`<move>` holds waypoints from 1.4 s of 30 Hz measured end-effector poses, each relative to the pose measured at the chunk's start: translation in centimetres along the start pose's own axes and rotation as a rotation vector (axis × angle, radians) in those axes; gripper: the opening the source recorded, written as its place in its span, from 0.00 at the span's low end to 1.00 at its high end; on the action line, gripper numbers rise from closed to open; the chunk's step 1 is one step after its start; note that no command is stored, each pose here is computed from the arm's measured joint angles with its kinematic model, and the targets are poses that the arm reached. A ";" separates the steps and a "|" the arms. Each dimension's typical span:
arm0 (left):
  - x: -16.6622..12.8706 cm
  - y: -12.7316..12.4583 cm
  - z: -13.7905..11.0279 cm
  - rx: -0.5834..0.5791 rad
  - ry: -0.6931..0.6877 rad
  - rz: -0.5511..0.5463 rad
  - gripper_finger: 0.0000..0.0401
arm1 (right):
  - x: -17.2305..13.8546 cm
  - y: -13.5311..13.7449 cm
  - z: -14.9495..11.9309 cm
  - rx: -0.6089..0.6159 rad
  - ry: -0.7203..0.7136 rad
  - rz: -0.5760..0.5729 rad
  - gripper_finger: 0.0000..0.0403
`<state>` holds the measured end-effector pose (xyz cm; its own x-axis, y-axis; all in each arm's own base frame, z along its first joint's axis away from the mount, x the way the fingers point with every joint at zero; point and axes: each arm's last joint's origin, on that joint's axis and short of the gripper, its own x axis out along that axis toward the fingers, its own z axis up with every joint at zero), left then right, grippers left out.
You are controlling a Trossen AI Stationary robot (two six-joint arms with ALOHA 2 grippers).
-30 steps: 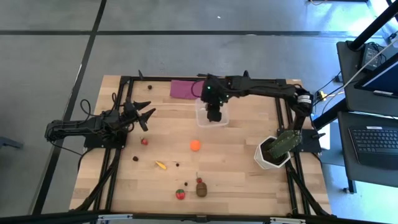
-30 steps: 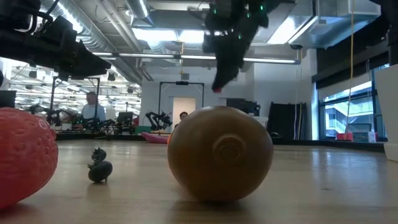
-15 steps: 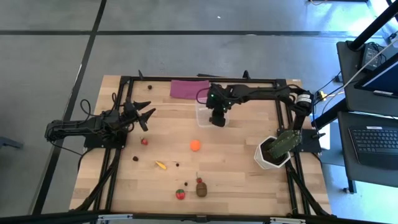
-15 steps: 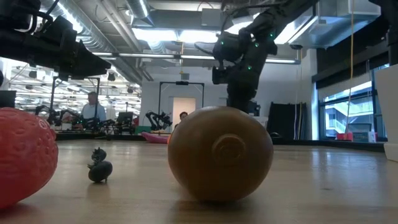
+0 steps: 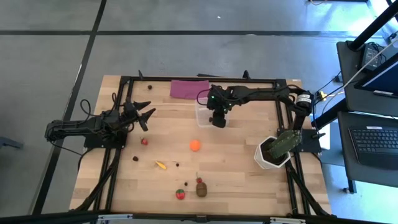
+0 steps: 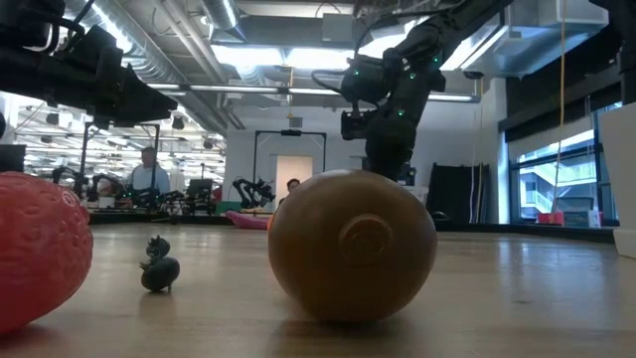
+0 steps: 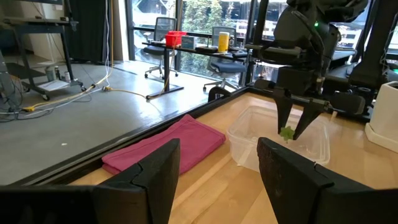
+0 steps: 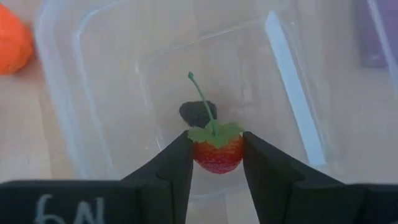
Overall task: Pick and placing Produce into tupperware
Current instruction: Put the right red strawberry into the transparent bin, then put the black cherry into the transparent bin
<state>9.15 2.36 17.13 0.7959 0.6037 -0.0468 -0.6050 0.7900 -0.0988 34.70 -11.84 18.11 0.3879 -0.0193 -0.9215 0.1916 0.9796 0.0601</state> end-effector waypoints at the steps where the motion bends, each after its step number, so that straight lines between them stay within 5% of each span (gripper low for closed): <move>1: 0.0 0.0 0.0 0.000 0.000 0.000 0.51 | 0.0 -0.1 0.0 0.006 0.000 -0.020 0.36; 13: 0.0 0.0 0.1 -0.006 -0.010 -0.001 0.51 | -1.4 -0.4 1.2 0.030 -0.007 -0.053 0.66; 18: 0.0 -0.1 0.5 -0.029 -0.045 -0.005 0.51 | -8.8 -0.7 4.8 0.009 -0.234 -0.087 0.70; 22: 0.0 -0.1 0.8 -0.048 -0.076 -0.009 0.51 | -15.7 -1.2 5.2 -0.017 -0.443 -0.121 0.70; 28: 0.0 -0.1 1.0 -0.062 -0.098 -0.012 0.51 | -21.1 -2.5 1.3 0.017 -0.646 -0.144 0.70; 42: 0.0 -0.1 1.0 -0.062 -0.099 -0.012 0.51 | -19.8 -2.1 -10.2 0.167 -0.864 -0.205 0.70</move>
<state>9.15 2.36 18.18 0.7951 0.6042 0.0528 -0.5904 0.7910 -0.1602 17.46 -11.47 32.31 0.8608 -0.4001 -0.3146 0.4341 0.8998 0.0434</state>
